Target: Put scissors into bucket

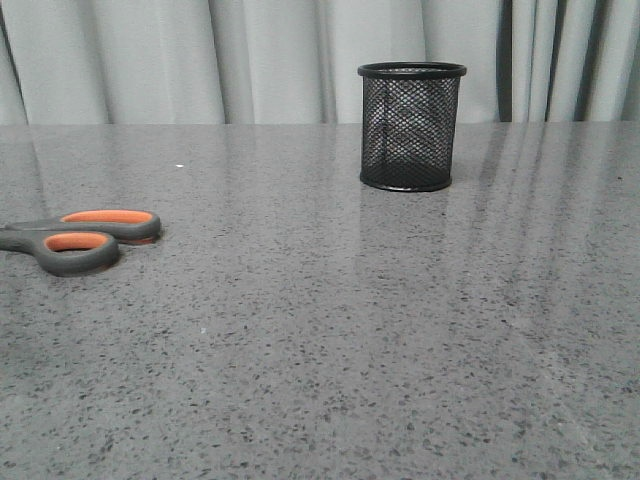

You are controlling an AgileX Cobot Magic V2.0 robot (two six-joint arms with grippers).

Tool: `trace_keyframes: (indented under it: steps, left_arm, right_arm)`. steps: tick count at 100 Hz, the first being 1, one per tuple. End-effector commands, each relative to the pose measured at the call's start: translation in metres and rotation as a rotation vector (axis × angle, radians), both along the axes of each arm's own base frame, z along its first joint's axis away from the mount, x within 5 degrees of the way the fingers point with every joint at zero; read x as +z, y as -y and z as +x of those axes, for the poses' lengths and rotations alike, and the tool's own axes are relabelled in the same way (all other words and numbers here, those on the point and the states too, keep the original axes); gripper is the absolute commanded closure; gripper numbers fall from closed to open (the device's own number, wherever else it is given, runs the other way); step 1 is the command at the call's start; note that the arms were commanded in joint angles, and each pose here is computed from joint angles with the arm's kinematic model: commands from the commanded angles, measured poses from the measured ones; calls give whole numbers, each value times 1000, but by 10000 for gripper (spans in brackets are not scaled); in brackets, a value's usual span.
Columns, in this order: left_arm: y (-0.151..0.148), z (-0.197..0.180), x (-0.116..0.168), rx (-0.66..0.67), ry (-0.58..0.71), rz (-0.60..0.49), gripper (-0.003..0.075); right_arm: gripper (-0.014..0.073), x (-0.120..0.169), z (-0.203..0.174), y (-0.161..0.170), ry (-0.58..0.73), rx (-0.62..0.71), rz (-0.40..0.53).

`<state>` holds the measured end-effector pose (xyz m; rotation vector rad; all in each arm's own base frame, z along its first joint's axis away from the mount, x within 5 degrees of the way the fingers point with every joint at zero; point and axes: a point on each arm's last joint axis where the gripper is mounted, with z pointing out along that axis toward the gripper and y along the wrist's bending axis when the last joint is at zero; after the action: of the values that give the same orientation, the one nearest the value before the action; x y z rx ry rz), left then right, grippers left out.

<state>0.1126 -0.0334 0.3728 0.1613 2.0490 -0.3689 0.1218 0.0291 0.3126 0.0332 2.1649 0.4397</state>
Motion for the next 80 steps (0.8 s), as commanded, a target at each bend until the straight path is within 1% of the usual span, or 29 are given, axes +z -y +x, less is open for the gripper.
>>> trace_keyframes:
  steps: [1,15,22,41,48,55,60,62,67,69,74,77,80]
  left_arm:
    - [3,14,15,-21,-34,3,741]
    - [7,31,12,-49,-147,16,741]
    - [7,36,9,-55,-183,21,741]
    - [8,37,7,-91,-184,68,741]
    - [8,36,7,-111,-173,96,726]
    - [8,36,6,-114,-176,97,666]
    - [8,36,6,-116,-178,95,585]
    - [8,36,6,-117,-180,95,562]
    - [8,36,6,-118,-182,94,465]
    - [8,36,6,-118,-182,92,441]
    - [9,36,6,-121,-185,88,349]
    - [9,35,6,-121,-185,86,314]
    - [9,35,6,-122,-185,84,289]
  right_arm:
    - [640,22,15,-1,-3,15,-5]
    - [640,33,28,-3,-46,38,-8]
    - [640,39,31,-3,-37,47,-18]
    - [638,52,31,-3,12,72,-53]
    - [636,53,30,-4,14,86,-66]
    - [599,53,29,-4,10,94,-70]
    - [545,52,29,-4,5,97,-70]
    - [517,52,29,-4,2,98,-70]
    - [440,52,29,-4,1,99,-70]
    - [404,52,29,-4,-1,100,-71]
    - [318,52,29,-4,-1,100,-71]
    - [264,52,29,-4,-1,100,-71]
    - [231,52,29,-4,-1,100,-71]
